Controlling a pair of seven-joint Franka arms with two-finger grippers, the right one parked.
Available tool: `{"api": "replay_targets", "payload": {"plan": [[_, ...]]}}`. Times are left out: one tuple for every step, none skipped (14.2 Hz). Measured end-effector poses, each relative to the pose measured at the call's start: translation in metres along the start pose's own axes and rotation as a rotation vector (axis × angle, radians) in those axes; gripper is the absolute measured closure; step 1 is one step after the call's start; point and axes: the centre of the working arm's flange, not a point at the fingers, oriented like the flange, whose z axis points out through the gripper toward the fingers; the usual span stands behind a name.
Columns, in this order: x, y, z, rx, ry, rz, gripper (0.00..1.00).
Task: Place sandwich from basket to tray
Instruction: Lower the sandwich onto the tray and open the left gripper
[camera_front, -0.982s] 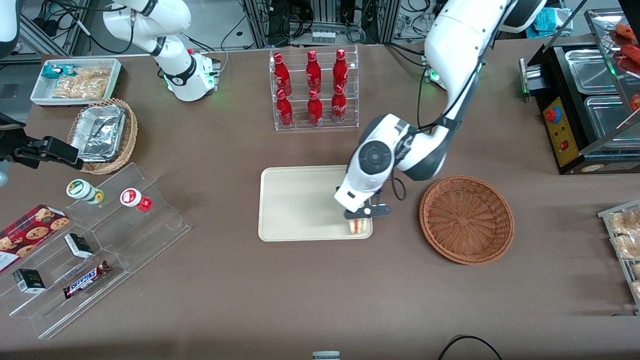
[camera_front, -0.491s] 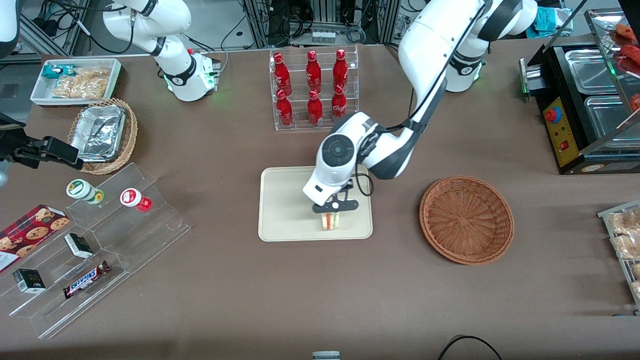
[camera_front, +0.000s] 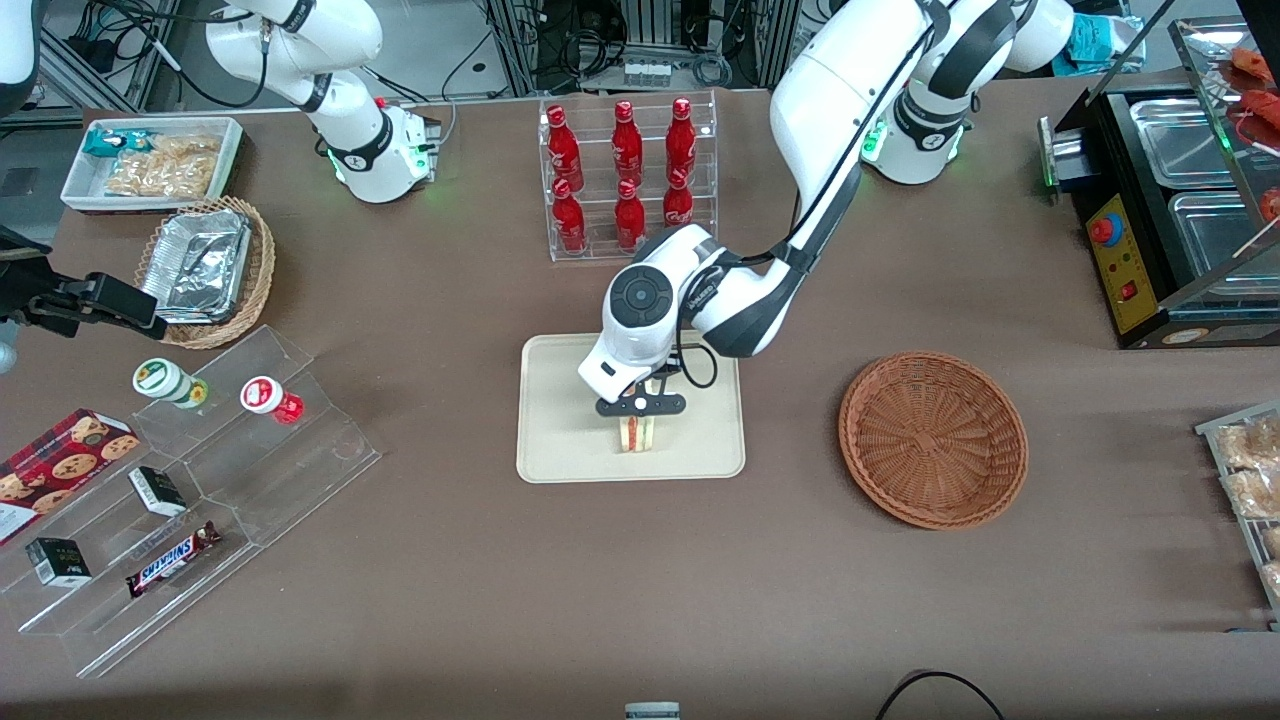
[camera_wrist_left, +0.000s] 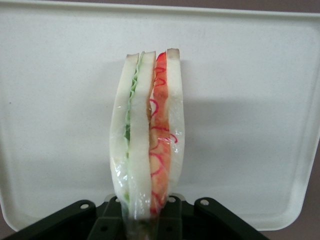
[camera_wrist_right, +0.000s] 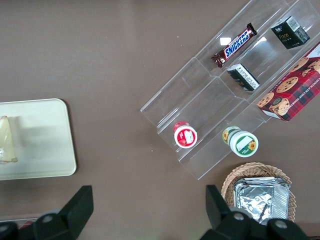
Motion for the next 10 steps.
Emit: {"api": "replay_targets", "payload": {"plan": [[-0.001,0.0,0.004,0.004,-0.004,0.001,0.85],[-0.002,0.001,0.007,0.007,-0.007,0.002,0.85],[-0.002,0.001,0.01,0.01,-0.01,0.002,0.85],[-0.003,0.001,0.013,0.012,-0.013,0.0,0.85],[-0.003,0.001,0.016,0.015,-0.016,-0.006,0.83],[-0.003,0.001,0.018,0.017,-0.018,-0.015,0.75],[-0.003,0.001,0.018,0.017,-0.018,-0.018,0.66],[-0.003,0.001,0.017,0.015,-0.016,-0.019,0.57],[-0.003,0.002,0.015,0.012,-0.013,-0.019,0.46],[-0.002,0.004,0.011,0.006,-0.008,-0.018,0.37]]}}
